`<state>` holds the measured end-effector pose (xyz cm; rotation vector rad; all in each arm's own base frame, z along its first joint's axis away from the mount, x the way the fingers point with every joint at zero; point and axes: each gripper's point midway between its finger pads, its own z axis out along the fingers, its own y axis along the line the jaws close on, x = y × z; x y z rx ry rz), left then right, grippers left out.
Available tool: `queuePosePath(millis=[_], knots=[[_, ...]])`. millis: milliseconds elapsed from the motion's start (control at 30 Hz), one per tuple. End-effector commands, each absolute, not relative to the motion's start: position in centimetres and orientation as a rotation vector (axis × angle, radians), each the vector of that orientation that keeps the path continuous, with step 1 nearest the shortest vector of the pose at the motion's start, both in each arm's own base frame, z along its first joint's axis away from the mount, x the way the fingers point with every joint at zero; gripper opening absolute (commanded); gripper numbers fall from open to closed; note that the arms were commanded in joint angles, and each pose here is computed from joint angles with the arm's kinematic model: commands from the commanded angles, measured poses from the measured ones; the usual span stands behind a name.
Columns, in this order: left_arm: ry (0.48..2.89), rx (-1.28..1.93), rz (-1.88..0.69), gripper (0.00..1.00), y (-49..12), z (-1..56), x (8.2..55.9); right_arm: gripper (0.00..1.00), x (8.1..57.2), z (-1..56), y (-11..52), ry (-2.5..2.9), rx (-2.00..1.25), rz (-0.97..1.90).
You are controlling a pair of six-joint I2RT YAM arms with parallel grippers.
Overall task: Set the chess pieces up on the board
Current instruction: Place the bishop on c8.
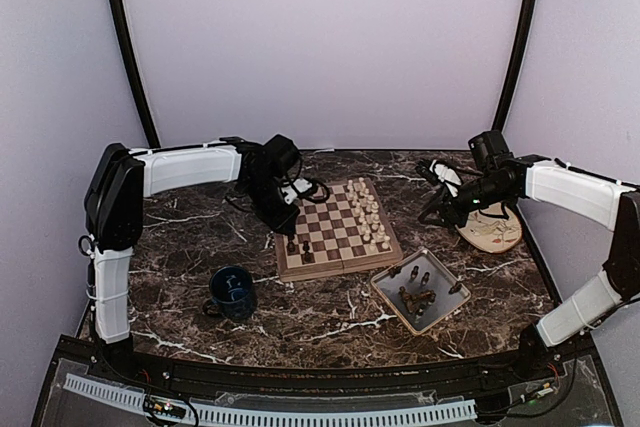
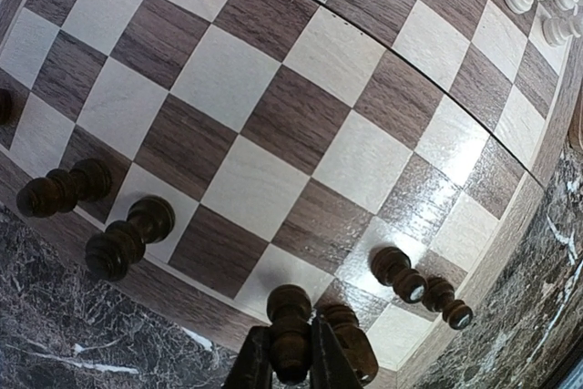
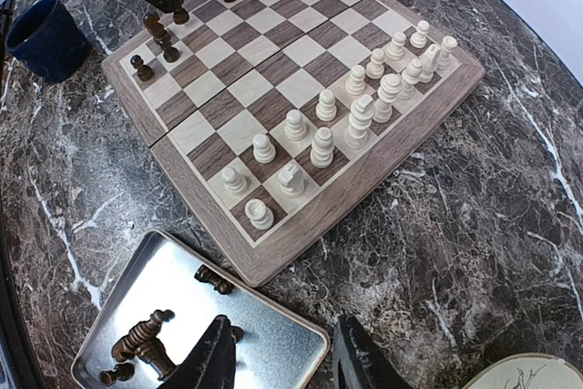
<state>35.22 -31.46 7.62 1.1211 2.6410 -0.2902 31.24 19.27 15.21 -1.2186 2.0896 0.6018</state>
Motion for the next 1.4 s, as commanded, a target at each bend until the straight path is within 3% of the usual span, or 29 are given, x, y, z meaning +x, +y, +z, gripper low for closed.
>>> queuePosePath(millis=[0,200,567,833,1033,1233,1367], knots=[[2.683,1.153,-0.308,0.1,-31.0,6.8,34.2,0.38,31.2,14.8,19.2,2.094,-1.228,0.606],[2.694,1.154,-0.311,0.12,-31.2,6.3,34.1,0.38,31.2,14.8,19.3,2.092,-1.231,0.607],[2.7,1.143,-0.279,0.28,-30.9,6.5,34.3,0.38,31.2,14.9,19.2,2.093,-1.23,0.604],[2.659,1.111,-0.254,0.31,-30.9,8.6,35.3,0.38,31.2,15.1,19.4,2.095,-1.225,0.623],[2.557,1.059,-0.218,0.31,-30.6,12.8,36.4,0.38,31.4,15.9,19.2,2.096,-1.222,0.602],[2.311,0.956,-0.327,0.31,-32.0,20.9,37.6,0.36,30.4,16.9,19.0,2.082,-1.285,0.582],[2.155,0.94,-0.389,0.31,-32.3,23.0,37.3,0.35,28.8,14.6,18.7,2.148,-1.376,0.524]])
